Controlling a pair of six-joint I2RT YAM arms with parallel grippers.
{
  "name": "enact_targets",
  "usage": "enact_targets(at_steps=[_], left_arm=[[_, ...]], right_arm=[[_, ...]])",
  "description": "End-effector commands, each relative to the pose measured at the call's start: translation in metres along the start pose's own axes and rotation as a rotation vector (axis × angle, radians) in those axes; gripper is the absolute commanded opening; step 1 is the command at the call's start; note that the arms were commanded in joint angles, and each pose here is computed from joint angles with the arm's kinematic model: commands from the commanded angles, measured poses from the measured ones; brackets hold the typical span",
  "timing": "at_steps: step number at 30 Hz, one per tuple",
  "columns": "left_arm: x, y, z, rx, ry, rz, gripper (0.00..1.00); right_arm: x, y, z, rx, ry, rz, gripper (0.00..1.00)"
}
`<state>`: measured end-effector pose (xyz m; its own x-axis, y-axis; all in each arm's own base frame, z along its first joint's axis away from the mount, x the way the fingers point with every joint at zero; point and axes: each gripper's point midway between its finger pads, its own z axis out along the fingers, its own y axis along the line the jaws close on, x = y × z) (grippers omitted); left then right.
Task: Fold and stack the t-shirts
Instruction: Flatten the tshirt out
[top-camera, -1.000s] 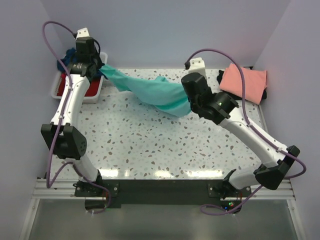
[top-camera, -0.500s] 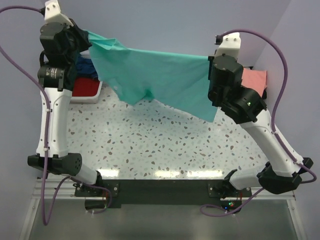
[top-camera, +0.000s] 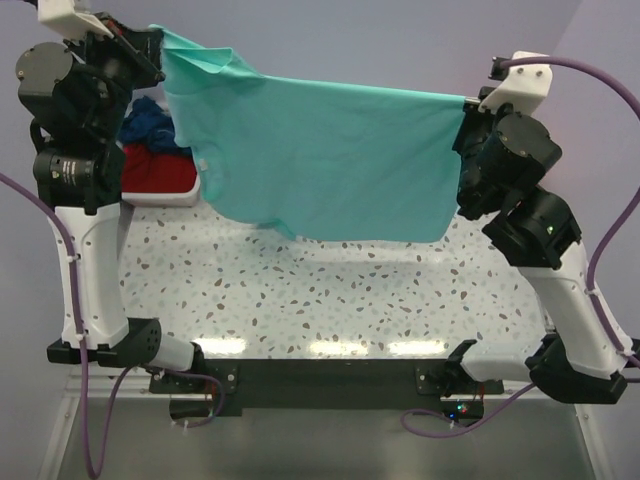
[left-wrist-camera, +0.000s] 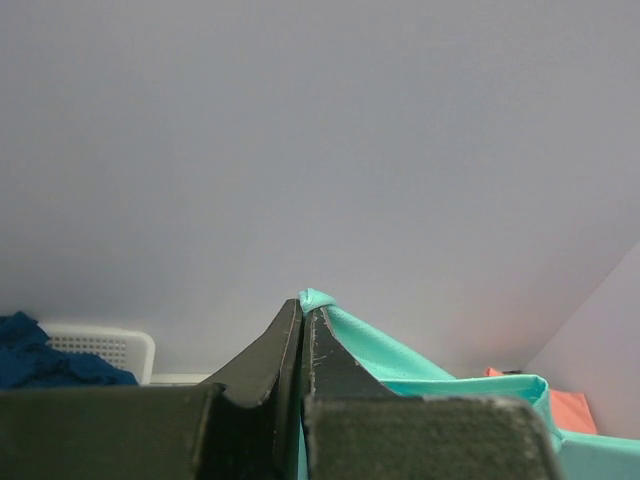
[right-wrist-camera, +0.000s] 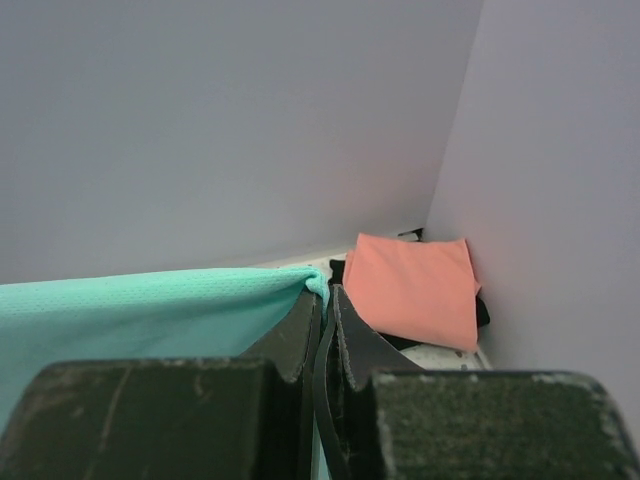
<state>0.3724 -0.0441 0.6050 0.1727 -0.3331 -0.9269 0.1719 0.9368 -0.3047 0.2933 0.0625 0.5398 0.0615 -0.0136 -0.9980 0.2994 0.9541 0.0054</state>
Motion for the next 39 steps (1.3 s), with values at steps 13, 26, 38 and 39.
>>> enact_targets(at_steps=[13, 26, 38, 39], left_arm=[[-0.094, -0.040, -0.070, 0.120, -0.237, 0.096, 0.00], [-0.062, -0.014, -0.125, 0.006, -0.193, 0.136, 0.00], [-0.071, -0.010, -0.138, -0.027, -0.233, 0.127, 0.00], [-0.065, -0.006, -0.131, -0.038, -0.219, 0.125, 0.00]], right_arm=[[-0.003, -0.003, -0.012, -0.097, -0.035, 0.082, 0.00], [0.000, -0.040, -0.051, -0.216, -0.012, 0.140, 0.00], [0.022, -0.040, -0.058, -0.247, 0.022, 0.133, 0.00], [0.023, -0.038, -0.054, -0.234, 0.013, 0.133, 0.00]])
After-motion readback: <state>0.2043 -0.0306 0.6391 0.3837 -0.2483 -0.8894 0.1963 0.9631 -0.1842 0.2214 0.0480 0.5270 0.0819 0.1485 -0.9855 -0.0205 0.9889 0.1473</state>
